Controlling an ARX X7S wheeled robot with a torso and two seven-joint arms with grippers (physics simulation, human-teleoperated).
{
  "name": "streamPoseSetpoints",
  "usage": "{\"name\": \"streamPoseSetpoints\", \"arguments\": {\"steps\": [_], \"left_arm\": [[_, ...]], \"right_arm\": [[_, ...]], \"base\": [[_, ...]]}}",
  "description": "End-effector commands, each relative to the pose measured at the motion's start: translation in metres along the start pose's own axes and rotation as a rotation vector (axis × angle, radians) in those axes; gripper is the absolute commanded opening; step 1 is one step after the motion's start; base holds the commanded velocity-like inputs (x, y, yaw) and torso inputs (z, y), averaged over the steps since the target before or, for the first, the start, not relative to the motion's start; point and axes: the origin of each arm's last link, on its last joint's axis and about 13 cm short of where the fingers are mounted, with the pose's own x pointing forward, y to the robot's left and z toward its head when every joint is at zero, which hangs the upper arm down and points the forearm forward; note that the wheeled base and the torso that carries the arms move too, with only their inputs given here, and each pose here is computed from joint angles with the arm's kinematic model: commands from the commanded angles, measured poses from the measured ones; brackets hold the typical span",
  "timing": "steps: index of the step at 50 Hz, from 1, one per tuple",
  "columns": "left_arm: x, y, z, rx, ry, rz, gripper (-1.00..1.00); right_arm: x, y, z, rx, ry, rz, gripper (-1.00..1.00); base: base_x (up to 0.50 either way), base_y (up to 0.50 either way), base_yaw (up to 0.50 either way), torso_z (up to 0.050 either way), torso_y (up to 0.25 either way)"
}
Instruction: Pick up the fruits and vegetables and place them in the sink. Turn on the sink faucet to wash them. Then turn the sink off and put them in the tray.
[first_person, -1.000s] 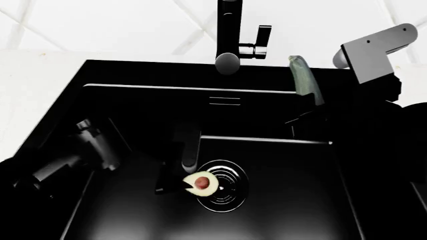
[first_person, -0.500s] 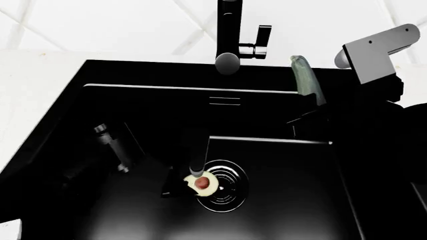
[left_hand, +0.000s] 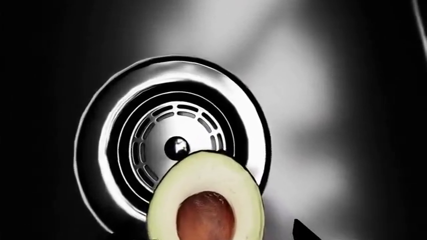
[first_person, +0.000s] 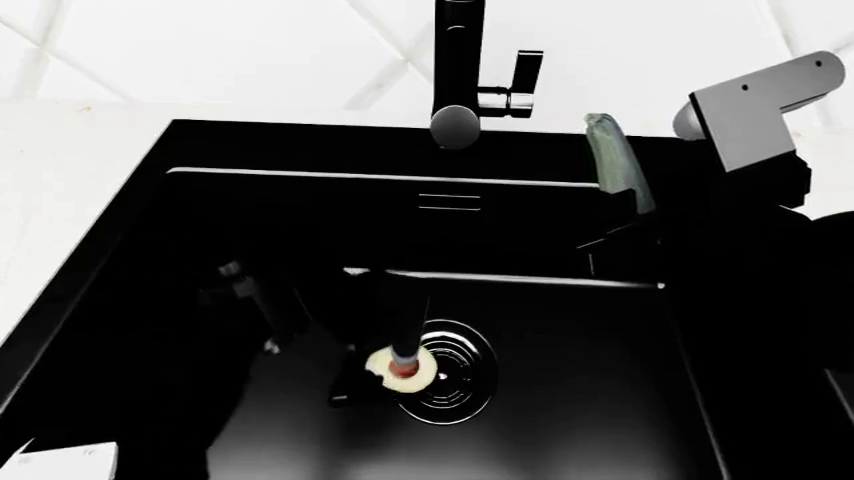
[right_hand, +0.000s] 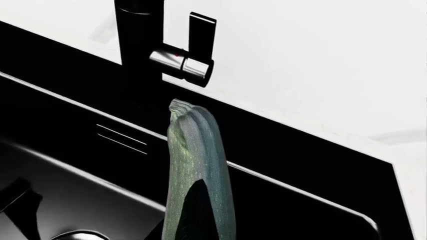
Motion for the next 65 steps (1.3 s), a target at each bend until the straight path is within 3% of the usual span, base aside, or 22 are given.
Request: {"name": "streamPoseSetpoints", "arguments": {"steps": [1, 17, 41, 42, 65], "left_arm": [[0.007, -0.002, 0.0, 0.0, 0.021, -0.033, 1.0], [0.014, -0.006, -0.007, -0.056, 0.121, -0.054, 1.0], [0.012, -0.007, -0.009, -0.082, 0.151, -0.047, 1.0], [0.012, -0.006, -0.009, -0.082, 0.148, -0.045, -1.0], [-0.01, 0.001, -0.006, -0.06, 0.107, 0.039, -1.0]], "right_arm": [[-0.001, -0.002, 0.0, -0.004, -0.008, -0.009, -1.0], [-0.001, -0.002, -0.001, 0.001, -0.007, -0.014, -1.0], [-0.001, -0.001, -0.003, 0.006, -0.002, -0.017, -1.0], [-0.001, -0.001, -0.003, 0.006, -0.002, -0.017, -1.0], [-0.003, -0.002, -0.005, 0.01, 0.0, -0.023, -1.0]], "base": [[0.0, 0.0, 0.0, 0.0, 0.0], [0.0, 0.0, 0.0, 0.0, 0.0], [0.0, 0.0, 0.0, 0.0, 0.0], [0.0, 0.0, 0.0, 0.0, 0.0], [0.0, 0.0, 0.0, 0.0, 0.0]]}}
